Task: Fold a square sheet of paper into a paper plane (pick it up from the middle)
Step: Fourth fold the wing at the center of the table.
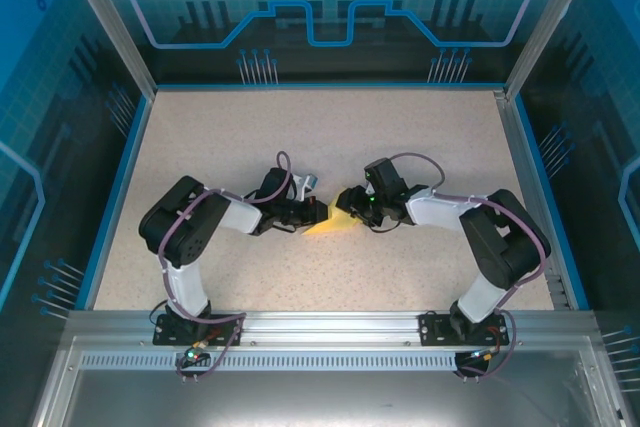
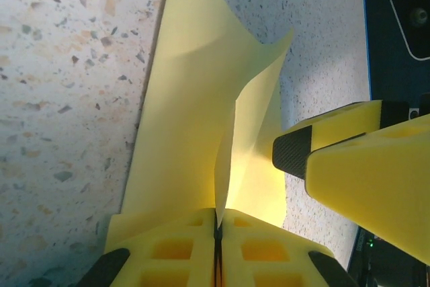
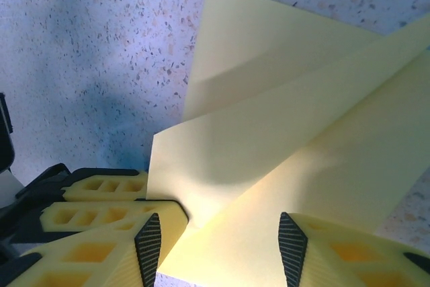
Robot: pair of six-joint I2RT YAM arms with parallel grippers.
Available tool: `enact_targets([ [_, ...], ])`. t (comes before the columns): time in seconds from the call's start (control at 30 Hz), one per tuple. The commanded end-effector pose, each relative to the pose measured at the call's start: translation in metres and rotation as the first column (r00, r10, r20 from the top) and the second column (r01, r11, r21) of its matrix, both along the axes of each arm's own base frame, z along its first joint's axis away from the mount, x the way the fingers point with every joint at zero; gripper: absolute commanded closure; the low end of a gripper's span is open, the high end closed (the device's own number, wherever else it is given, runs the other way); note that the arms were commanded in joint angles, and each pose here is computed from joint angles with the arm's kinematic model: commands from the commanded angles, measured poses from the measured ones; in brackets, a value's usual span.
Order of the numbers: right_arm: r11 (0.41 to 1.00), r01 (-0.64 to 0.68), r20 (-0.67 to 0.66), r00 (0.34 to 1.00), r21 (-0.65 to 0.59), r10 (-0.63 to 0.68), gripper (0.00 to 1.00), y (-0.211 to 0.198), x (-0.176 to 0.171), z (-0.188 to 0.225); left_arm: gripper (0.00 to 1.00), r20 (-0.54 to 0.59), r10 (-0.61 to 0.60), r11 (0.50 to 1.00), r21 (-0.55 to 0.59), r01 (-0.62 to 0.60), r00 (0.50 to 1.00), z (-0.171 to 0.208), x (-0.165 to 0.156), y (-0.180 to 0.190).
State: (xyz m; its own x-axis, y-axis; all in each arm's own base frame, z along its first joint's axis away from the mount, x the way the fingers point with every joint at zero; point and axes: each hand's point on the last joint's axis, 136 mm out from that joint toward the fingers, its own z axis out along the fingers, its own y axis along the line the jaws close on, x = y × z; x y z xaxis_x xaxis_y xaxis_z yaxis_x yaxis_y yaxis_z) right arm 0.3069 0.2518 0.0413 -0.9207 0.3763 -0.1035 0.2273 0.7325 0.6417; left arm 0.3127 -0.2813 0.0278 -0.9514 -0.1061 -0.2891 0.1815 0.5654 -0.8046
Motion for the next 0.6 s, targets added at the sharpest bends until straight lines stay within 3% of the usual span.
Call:
enact_targets([
  [0.0, 0.999, 0.041, 0.008, 0.999, -0.012, -0.041, 0.47, -0.005, 0.009, 0.009, 0.89, -0.046, 0.0, 1.0, -0.009, 0.0, 0.999, -0.003, 0.002, 0.0],
  [0.57, 0.996, 0.067, -0.081, 0.994, -0.057, -0.072, 0.49, 0.001, 0.007, -0.004, 0.89, -0.096, 0.067, 0.996, -0.047, -0.072, 0.993, -0.004, 0.006, 0.002],
])
